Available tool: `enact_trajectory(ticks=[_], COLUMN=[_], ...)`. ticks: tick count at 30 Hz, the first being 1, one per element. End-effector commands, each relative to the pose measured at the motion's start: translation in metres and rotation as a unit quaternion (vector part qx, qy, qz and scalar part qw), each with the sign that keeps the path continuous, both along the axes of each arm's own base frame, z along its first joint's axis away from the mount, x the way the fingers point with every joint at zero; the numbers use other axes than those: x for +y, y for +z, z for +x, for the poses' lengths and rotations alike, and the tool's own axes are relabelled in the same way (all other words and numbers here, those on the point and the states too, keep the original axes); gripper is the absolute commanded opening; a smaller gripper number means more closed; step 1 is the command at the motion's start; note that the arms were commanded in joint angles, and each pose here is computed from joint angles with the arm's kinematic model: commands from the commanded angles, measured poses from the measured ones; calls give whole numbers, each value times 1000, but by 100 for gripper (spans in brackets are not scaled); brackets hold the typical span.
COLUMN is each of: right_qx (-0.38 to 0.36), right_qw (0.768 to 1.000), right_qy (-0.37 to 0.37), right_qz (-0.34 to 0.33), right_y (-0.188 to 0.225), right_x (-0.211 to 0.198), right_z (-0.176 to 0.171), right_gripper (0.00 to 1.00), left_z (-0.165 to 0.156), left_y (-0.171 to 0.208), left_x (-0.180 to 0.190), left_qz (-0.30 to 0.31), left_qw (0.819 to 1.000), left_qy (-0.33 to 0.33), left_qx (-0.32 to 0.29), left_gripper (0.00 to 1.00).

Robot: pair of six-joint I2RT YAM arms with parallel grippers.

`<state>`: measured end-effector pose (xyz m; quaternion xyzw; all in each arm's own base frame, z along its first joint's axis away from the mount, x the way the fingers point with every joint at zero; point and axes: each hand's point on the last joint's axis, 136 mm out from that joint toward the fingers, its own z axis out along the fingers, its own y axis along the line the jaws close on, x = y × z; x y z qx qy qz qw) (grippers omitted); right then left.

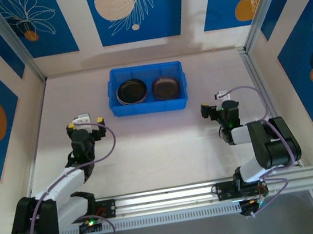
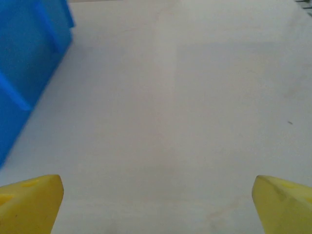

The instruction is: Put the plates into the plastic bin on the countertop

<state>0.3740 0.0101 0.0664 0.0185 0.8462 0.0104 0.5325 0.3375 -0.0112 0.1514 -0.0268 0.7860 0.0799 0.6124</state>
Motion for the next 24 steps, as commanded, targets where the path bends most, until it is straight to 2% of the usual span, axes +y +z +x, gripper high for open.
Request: enact_trajectory(ticks=[1,5,7,9,11,13,15,24], right_qx=[-54,-54,-39,-34,-37,-36,-34,-33], right_qw=[997,998,999,998,998,998,998,998], right_qy=[36,35,26,39,41,42,42,42], right_qz=[30,24,26,44,44,43,42,41], right_y=[29,30,28,28,28,28,28,27], right_x=[12,14,11,10,11,11,11,12], right_z=[15,21,22,22,23,23,23,23], right_gripper=[99,99,99,99,99,99,99,99], left_z=[4,27,40,48,55,52,56,55], left_y=[-8,-20,-37,-49,-54,-60,-57,-58], left_x=[25,30,33,13,8,6,5,6], left_qz=[6,-8,-23,-24,-21,-26,-22,-21], left_qw=[999,999,999,999,999,997,998,998], left_qy=[46,37,34,-29,-46,-51,-56,-53], left_qx=[-18,-31,-1,33,17,43,27,34], left_gripper=[100,100,100,100,100,100,100,100])
